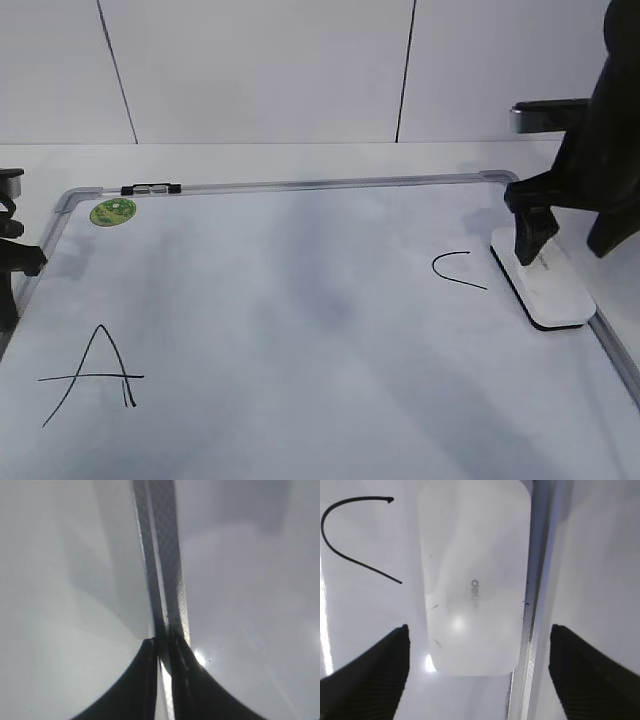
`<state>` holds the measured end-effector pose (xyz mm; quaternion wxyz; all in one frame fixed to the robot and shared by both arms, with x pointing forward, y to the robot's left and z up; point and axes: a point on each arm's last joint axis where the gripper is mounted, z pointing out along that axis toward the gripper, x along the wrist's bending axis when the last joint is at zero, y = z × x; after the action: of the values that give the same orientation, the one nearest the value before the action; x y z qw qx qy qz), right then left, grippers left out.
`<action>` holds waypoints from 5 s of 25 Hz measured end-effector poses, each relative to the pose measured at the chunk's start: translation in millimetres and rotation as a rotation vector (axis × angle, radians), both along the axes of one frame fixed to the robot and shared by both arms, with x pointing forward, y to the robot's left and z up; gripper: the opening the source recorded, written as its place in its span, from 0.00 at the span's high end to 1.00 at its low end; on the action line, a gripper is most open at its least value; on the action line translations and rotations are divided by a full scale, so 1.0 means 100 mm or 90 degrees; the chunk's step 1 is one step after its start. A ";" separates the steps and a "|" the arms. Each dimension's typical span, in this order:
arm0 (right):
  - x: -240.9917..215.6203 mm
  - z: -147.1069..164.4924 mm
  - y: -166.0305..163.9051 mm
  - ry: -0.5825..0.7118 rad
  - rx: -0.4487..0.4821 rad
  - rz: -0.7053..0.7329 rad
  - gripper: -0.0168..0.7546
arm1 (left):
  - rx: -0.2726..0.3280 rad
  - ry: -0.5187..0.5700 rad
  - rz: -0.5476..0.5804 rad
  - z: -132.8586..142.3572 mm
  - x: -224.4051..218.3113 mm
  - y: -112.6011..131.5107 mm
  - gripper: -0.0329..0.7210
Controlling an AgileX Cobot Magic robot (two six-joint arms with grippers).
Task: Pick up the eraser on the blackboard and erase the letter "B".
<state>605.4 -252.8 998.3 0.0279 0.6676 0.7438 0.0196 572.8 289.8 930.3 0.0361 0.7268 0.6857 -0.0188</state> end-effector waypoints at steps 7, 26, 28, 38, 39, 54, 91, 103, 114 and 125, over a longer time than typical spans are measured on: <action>0.07 0.22 0.01 -0.014 0.003 -0.001 0.21 | 0.000 0.000 0.000 0.00 0.00 0.00 0.91; -0.49 1.28 -0.04 -0.194 0.044 -0.016 0.24 | 0.003 -0.055 -0.015 0.23 -0.02 0.00 0.70; -0.61 1.38 -0.05 -0.213 0.049 -0.020 0.24 | 0.001 -0.053 -0.010 0.31 -0.06 0.00 0.66; -1.37 1.29 -0.14 -0.194 0.054 -0.025 0.24 | -0.006 0.086 -0.016 0.43 -0.31 -0.01 0.64; -1.45 1.26 -0.15 -0.190 0.054 -0.025 0.24 | -0.007 0.094 -0.017 0.45 -0.33 -0.01 0.64; -2.50 0.96 -0.28 -0.226 0.067 -0.028 0.24 | -0.042 -0.018 -0.008 1.04 -1.15 -0.04 0.64; -3.58 0.54 -0.49 -0.551 0.058 -0.020 0.24 | 0.007 -0.569 -0.036 1.31 -3.18 0.04 0.64; -3.77 0.48 -0.52 -0.620 0.051 0.002 0.24 | 0.007 -0.663 -0.037 1.26 -3.42 0.05 0.64; -3.76 0.44 -0.50 -0.604 0.047 0.035 0.24 | 0.005 -0.666 -0.037 1.26 -3.43 0.05 0.64; -3.76 0.44 -0.51 -0.606 0.016 0.003 0.24 | 0.012 -0.666 -0.026 1.26 -3.43 0.04 0.64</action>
<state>229.1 -303.8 1042.3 0.3574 0.5830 0.6497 0.3321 230.0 294.3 1056.1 0.3669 0.6527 0.5617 0.3519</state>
